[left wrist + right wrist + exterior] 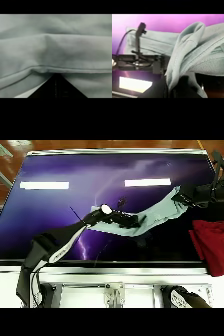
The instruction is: Fold the shirts.
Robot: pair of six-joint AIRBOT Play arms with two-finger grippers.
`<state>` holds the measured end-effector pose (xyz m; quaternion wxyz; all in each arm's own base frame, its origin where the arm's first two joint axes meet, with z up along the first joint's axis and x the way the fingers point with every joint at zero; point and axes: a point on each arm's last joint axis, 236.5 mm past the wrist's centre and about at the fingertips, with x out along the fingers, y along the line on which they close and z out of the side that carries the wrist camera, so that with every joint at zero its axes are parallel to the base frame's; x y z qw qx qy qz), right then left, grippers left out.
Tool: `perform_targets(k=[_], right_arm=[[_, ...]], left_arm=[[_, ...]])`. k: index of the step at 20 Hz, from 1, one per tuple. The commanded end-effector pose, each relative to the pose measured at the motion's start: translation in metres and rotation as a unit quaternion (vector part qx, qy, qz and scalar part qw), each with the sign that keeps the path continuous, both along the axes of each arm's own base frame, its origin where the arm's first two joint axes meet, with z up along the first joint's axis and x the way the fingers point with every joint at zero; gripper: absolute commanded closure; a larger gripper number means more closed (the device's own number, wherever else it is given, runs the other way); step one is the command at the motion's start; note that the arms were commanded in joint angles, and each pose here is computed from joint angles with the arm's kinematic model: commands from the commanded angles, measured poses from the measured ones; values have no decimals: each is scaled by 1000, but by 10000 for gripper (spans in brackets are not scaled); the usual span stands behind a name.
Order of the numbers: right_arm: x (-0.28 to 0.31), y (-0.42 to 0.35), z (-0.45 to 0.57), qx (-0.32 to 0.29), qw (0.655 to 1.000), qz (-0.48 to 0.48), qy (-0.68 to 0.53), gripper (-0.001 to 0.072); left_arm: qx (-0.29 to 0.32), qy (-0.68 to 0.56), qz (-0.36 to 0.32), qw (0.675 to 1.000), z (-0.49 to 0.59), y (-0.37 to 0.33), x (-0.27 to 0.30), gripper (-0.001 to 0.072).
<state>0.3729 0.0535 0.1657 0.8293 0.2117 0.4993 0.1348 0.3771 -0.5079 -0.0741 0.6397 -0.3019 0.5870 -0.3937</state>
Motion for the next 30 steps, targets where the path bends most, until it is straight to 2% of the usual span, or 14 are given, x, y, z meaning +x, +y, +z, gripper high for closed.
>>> perform_targets(k=[1, 6, 9, 13, 16, 18, 23, 24, 25, 26, 28, 30], right_arm=[[-16, 3, 4, 1, 1000, 1, 17, 645], [-11, 21, -13, -41, 999, 26, 25, 645], [16, 75, -28, -29, 997, 69, -1, 645], [56, 186, -64, 24, 992, 115, -44, 645], [65, 262, -110, 73, 989, 123, -34, 645], [56, 302, -150, 102, 987, 124, 5, 645], [34, 348, -212, 165, 975, 103, 103, 627], [38, 349, -214, 171, 976, 93, 101, 460], [43, 348, -211, 176, 976, 86, 95, 147], [47, 345, -207, 181, 975, 84, 94, 60], [40, 327, -199, 171, 973, 105, 112, 61], [26, 285, -198, 114, 973, 146, 138, 61]], left_arm=[[-62, 27, 34, 997, 7, -35, 8, 676], [-41, -41, 35, 998, 62, 34, 62, 679], [57, -156, 65, 984, 124, 136, 114, 679], [212, -273, 148, 927, 222, 319, 146, 678], [242, -326, 234, 883, 313, 421, 123, 678], [250, -355, 281, 856, 363, 465, 95, 677], [266, -396, 334, 813, 430, 508, 32, 676], [267, -398, 333, 812, 433, 508, 24, 676], [268, -398, 330, 813, 434, 506, 19, 676], [270, -393, 324, 817, 432, 504, 15, 676], [274, -382, 314, 825, 423, 501, 13, 676], [274, -376, 311, 829, 417, 500, 14, 676]])
